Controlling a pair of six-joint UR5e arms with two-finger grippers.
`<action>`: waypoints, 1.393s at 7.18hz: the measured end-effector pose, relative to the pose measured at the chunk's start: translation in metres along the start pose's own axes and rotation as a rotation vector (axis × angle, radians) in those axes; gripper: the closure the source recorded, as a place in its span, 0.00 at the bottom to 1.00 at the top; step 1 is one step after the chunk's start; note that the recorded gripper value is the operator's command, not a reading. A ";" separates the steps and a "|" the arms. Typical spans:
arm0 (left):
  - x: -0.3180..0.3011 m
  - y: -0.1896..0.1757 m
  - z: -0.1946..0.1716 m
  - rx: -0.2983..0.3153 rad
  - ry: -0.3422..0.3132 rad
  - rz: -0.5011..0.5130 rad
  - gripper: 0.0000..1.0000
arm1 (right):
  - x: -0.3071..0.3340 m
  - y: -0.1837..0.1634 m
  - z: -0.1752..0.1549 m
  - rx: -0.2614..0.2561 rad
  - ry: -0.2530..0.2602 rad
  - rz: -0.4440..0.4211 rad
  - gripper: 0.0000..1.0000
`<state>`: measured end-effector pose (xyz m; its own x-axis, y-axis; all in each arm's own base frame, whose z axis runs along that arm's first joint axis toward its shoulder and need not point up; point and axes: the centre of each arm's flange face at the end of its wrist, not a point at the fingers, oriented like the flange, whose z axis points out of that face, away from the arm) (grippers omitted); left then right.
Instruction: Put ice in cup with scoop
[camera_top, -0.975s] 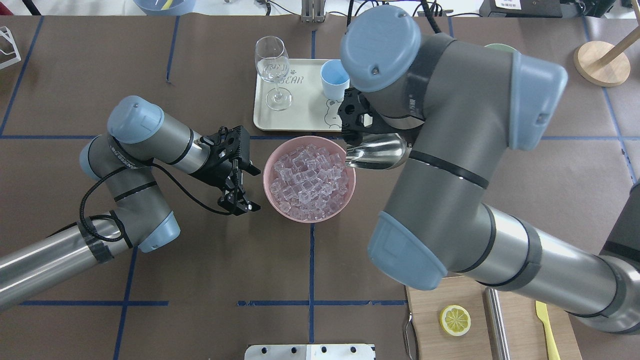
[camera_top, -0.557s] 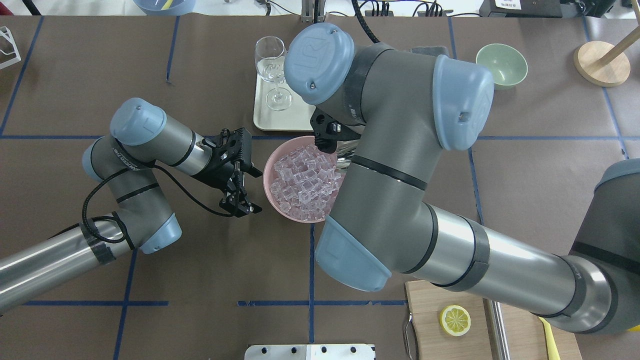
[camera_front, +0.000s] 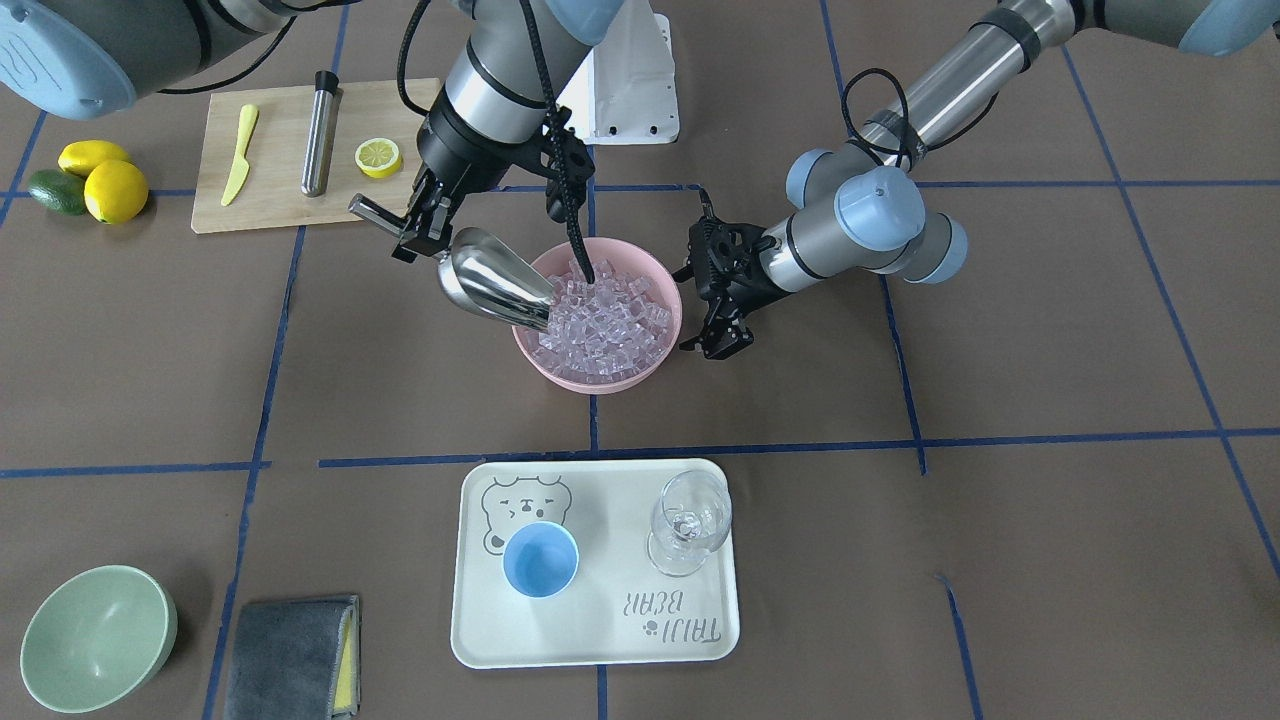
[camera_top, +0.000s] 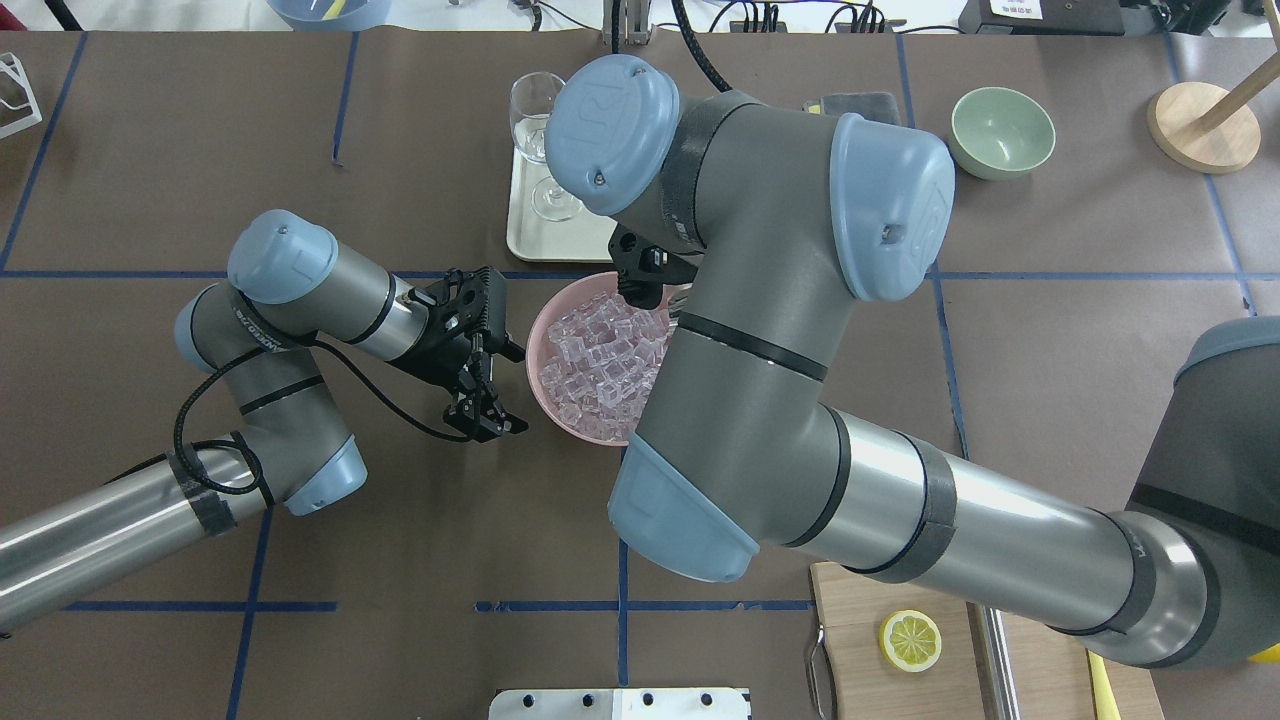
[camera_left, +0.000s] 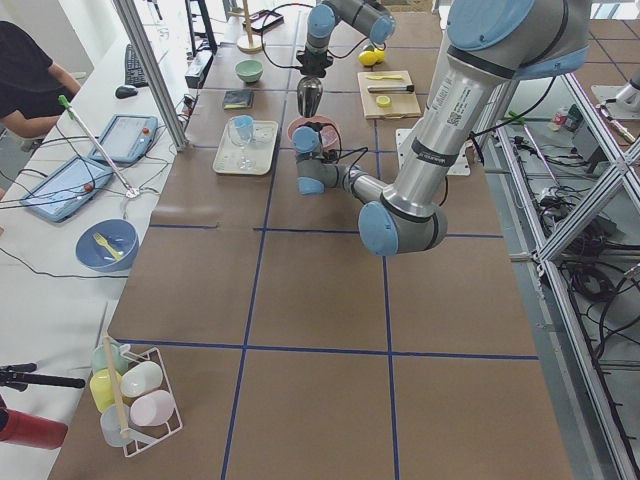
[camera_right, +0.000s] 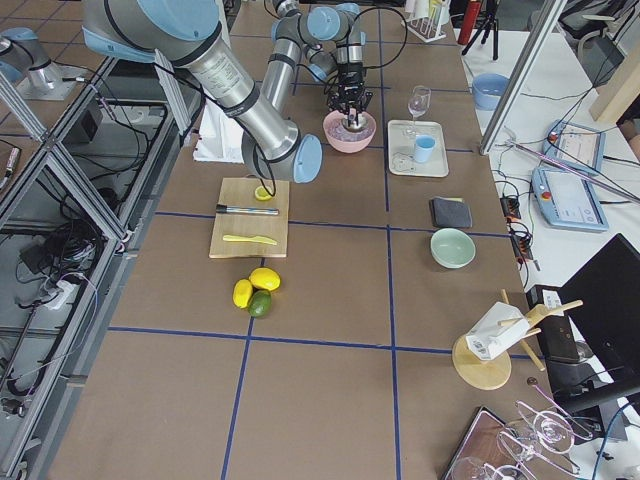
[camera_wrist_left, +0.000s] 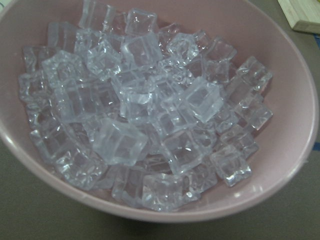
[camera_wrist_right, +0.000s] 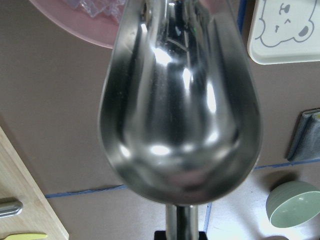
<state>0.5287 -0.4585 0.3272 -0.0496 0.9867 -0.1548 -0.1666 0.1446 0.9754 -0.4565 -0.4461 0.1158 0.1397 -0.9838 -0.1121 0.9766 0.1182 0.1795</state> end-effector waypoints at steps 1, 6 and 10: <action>0.002 -0.006 0.001 0.012 0.000 -0.004 0.00 | 0.000 -0.003 0.003 -0.012 0.004 -0.003 1.00; 0.003 -0.010 0.003 0.020 0.001 -0.013 0.00 | -0.007 -0.041 -0.004 -0.128 -0.001 -0.055 1.00; 0.003 -0.010 0.002 0.021 0.000 -0.012 0.00 | -0.017 -0.064 -0.004 -0.254 -0.008 -0.166 1.00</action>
<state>0.5326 -0.4566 0.3176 -0.0482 0.9849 -0.1663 -0.1462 0.1577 0.9766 -0.5205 -0.4366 0.1020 -0.0251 -0.9934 -0.1120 0.9958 -0.0149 -0.0909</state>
